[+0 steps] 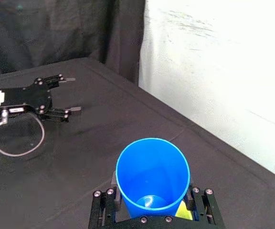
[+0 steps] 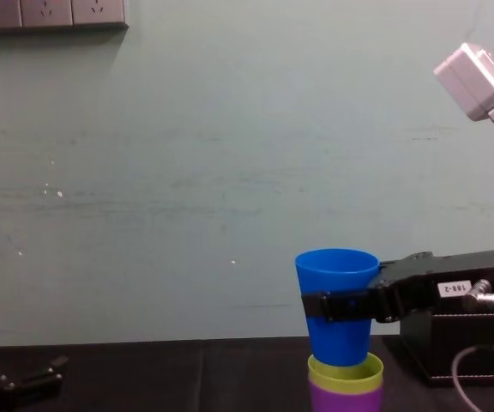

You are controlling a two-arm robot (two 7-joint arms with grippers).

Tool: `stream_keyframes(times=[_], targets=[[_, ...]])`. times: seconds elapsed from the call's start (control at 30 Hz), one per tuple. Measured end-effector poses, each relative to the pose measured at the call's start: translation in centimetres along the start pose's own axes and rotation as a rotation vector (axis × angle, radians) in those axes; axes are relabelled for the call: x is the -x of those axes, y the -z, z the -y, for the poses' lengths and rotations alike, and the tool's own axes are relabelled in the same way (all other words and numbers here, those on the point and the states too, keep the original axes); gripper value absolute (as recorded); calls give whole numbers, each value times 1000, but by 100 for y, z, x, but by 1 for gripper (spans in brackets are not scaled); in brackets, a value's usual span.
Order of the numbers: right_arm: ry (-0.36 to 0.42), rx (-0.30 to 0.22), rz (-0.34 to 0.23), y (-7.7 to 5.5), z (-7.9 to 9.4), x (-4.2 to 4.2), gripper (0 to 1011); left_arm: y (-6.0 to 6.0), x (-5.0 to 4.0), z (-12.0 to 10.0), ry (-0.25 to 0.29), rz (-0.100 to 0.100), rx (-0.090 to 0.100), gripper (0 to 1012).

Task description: Stack the three plastic cups sequentially using one hand.

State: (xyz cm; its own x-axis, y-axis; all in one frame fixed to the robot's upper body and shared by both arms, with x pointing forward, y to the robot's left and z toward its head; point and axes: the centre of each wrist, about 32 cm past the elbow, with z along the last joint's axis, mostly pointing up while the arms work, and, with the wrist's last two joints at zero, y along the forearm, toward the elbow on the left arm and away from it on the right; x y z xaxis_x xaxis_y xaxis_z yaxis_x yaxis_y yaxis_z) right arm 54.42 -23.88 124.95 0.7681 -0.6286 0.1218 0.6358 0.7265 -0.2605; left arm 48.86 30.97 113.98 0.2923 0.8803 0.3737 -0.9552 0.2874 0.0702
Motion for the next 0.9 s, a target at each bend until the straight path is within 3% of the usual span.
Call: stream_keyframes(times=[0.37,0.9], targets=[[15,11,-4,15,-66,-71,729,0,0,0,0,0,0,1010],[26,18,-11,56,-65,-103,729,0,0,0,0,0,0,1010]])
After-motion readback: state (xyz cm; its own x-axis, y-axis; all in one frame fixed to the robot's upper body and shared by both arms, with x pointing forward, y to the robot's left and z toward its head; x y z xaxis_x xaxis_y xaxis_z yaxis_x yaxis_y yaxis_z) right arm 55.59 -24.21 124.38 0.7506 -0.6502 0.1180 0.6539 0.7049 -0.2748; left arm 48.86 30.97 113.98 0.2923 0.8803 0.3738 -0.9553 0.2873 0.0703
